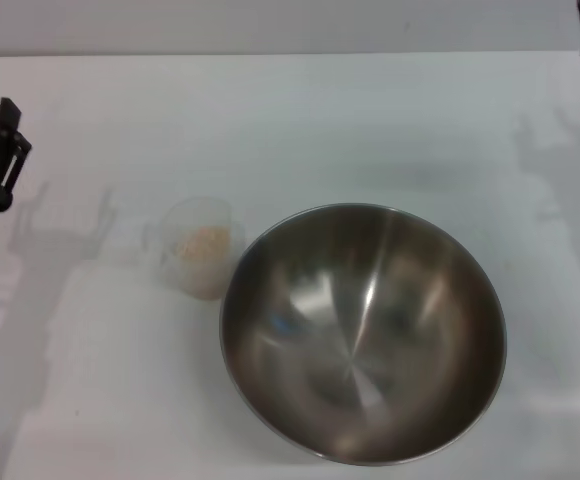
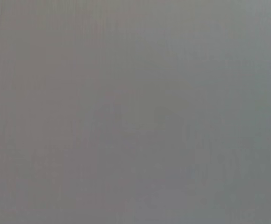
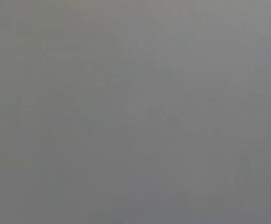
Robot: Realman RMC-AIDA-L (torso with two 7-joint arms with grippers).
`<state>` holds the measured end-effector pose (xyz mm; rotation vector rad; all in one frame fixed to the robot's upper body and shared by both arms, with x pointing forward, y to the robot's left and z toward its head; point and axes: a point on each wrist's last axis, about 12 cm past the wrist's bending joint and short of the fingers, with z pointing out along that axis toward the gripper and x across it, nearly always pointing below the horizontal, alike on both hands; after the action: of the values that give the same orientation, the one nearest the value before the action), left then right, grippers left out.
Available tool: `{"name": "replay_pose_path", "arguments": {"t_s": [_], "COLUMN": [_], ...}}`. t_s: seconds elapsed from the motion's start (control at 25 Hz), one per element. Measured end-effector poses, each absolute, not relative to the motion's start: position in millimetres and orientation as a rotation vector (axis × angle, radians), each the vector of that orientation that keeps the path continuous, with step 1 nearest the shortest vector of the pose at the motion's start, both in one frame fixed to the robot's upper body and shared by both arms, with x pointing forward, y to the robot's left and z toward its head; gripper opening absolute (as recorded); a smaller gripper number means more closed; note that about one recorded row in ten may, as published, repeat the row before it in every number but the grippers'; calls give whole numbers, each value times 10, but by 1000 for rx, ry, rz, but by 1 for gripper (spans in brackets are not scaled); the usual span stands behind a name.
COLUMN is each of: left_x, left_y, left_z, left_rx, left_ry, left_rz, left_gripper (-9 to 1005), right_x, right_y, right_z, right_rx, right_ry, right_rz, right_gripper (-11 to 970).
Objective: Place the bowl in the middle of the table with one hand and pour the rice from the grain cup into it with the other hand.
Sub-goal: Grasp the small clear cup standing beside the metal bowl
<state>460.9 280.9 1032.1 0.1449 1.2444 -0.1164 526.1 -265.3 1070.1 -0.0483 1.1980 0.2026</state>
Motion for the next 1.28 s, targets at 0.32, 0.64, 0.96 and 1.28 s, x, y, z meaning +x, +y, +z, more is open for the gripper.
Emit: {"name": "replay_pose_path", "arguments": {"t_s": [0.32, 0.64, 0.96, 1.28], "left_x": [4444, 4169, 4139, 4229], "left_y": [2762, 2680, 2569, 2531], "left_z": [10239, 10055, 9895, 9821], "left_rx": [186, 285, 346, 386], "left_ry": [1277, 1378, 1504, 1575], "left_rz": [-157, -230, -272, -268], "left_gripper": [748, 744, 740, 735], "right_x": [5293, 5365, 5387, 5363], "right_y": [-2976, -2982, -2978, -2994], "right_z": [10531, 10542, 10552, 10533], "right_rx": [-15, -26, -27, -25], "right_ry": [1288, 1302, 1301, 1308], "right_rz": [113, 102, 101, 97], "right_gripper": [467, 467, 467, 467]}}
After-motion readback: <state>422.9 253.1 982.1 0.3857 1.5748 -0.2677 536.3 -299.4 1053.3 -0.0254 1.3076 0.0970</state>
